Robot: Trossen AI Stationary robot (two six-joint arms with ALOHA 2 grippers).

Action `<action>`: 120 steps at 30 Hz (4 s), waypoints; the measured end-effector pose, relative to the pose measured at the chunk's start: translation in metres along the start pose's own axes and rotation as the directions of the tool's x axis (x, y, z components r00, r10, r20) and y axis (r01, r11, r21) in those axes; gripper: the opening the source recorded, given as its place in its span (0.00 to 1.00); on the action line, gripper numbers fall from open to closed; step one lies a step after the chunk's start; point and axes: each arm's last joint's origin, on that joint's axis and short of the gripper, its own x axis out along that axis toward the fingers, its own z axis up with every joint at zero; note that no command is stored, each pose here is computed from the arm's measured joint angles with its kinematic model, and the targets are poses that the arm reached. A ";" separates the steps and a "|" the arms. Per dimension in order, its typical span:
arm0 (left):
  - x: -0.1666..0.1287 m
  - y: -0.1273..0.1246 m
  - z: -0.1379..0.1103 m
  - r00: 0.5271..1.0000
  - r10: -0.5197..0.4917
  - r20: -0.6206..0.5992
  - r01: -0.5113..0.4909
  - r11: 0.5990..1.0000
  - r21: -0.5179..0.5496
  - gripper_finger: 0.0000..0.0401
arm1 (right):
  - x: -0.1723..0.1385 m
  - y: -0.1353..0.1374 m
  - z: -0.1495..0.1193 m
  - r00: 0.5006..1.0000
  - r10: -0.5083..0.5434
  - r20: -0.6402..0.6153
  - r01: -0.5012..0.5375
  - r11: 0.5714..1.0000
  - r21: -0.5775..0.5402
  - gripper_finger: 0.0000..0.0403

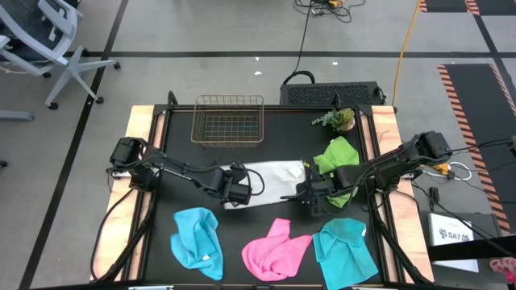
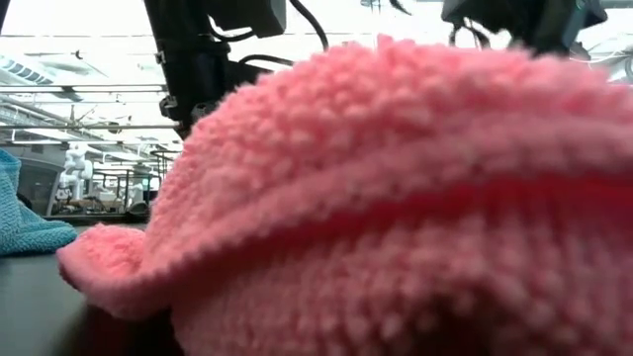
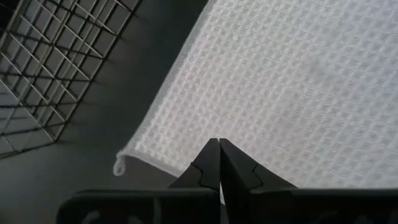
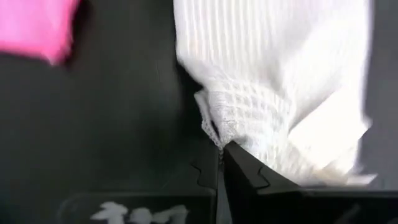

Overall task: Fold microfiber towels
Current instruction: Fold the gray microfiber cloth

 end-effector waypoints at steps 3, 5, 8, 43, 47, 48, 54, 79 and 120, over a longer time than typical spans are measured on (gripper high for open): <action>-0.012 0.003 -0.003 1.000 -0.013 0.013 0.014 0.998 -0.054 0.00 | -0.007 -0.006 0.012 0.999 -0.004 0.039 0.005 1.000 -0.025 0.00; -0.026 0.008 -0.005 0.998 -0.018 0.053 0.023 0.995 -0.101 0.00 | -0.009 -0.011 0.017 0.999 -0.012 0.049 0.013 0.999 -0.033 0.00; -0.051 0.021 -0.014 0.994 0.019 0.107 -0.001 0.987 -0.162 0.00 | -0.011 -0.020 0.019 0.999 -0.022 0.035 0.023 0.999 -0.044 0.00; -0.105 0.045 -0.154 0.979 0.180 -0.092 -0.202 0.879 -0.432 0.00 | 0.045 -0.036 0.185 0.968 0.173 0.180 -0.072 0.885 -0.461 0.00; -0.105 0.045 -0.155 0.980 0.178 -0.088 -0.199 0.879 -0.434 0.00 | 0.047 -0.039 0.183 0.971 0.170 0.166 -0.084 0.900 -0.428 0.00; -0.105 0.044 -0.155 0.980 0.178 -0.085 -0.197 0.879 -0.434 0.00 | 0.048 -0.040 0.183 0.971 0.168 0.169 -0.082 0.902 -0.425 0.00; -0.105 0.045 -0.153 0.981 0.180 -0.071 -0.193 0.880 -0.434 0.00 | 0.048 -0.044 0.185 0.964 0.177 0.200 -0.100 0.933 -0.345 0.03; -0.076 0.049 -0.095 0.982 0.181 0.046 -0.155 0.925 -0.348 0.01 | -0.013 -0.025 0.158 0.999 -0.032 -0.014 0.030 0.993 -0.113 0.37; -0.055 0.057 -0.058 0.984 0.164 0.066 -0.136 0.943 -0.304 0.01 | 0.067 0.031 0.066 0.983 -0.079 -0.166 0.027 0.955 -0.296 0.27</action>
